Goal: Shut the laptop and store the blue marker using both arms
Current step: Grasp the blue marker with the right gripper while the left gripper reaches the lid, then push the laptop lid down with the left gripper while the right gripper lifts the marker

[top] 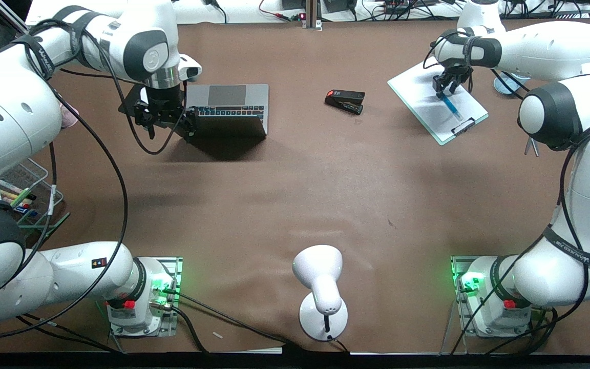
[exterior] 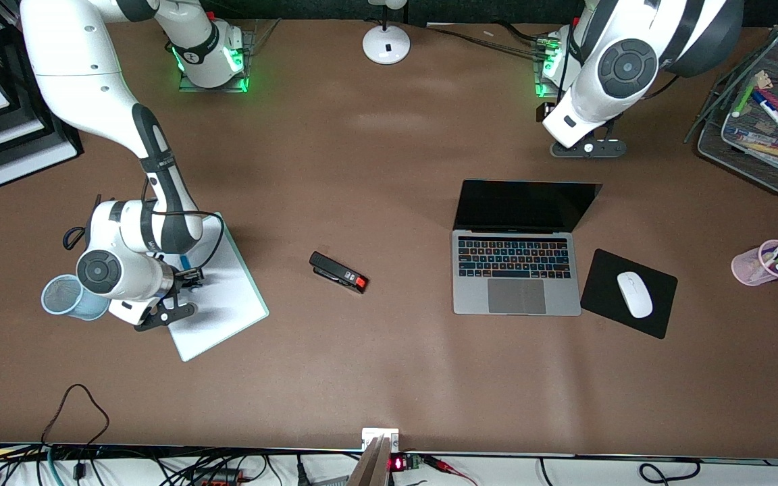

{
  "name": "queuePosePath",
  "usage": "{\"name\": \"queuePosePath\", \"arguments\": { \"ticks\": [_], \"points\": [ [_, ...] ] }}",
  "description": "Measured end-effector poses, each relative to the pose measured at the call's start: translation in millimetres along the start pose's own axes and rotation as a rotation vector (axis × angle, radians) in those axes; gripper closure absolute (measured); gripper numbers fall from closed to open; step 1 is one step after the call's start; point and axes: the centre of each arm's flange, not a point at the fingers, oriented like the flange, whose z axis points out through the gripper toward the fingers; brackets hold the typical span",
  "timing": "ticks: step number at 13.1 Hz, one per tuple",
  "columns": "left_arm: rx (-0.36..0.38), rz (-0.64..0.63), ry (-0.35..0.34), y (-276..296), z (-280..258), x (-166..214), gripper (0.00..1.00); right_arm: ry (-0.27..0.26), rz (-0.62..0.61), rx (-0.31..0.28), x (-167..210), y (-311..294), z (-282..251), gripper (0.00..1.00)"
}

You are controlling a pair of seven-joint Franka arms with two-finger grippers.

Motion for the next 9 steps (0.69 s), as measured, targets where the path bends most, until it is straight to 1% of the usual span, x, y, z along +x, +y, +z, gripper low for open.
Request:
{"name": "queuePosePath", "arguments": {
  "ticks": [2,3,4,5,9],
  "points": [
    [-0.009,0.010,0.041,7.3,9.7,5.1,0.00,0.001,0.000,0.000,0.1,0.0,-0.1,0.48],
    [-0.016,0.013,0.055,8.9,13.4,8.5,0.00,0.001,0.000,0.000,0.2,0.0,-0.1,0.54],
    [-0.026,0.015,0.071,10.2,16.2,13.6,0.00,0.002,0.000,-0.001,0.2,0.0,-0.2,0.55],
    [-0.039,0.018,0.082,11.8,19.7,19.8,0.00,0.002,0.000,-0.001,0.3,-0.1,-0.2,0.59],
    [-0.115,0.029,0.118,19.1,44.5,56.8,0.00,0.002,-0.001,-0.001,0.4,-0.8,0.4,0.62]
  ]
}}
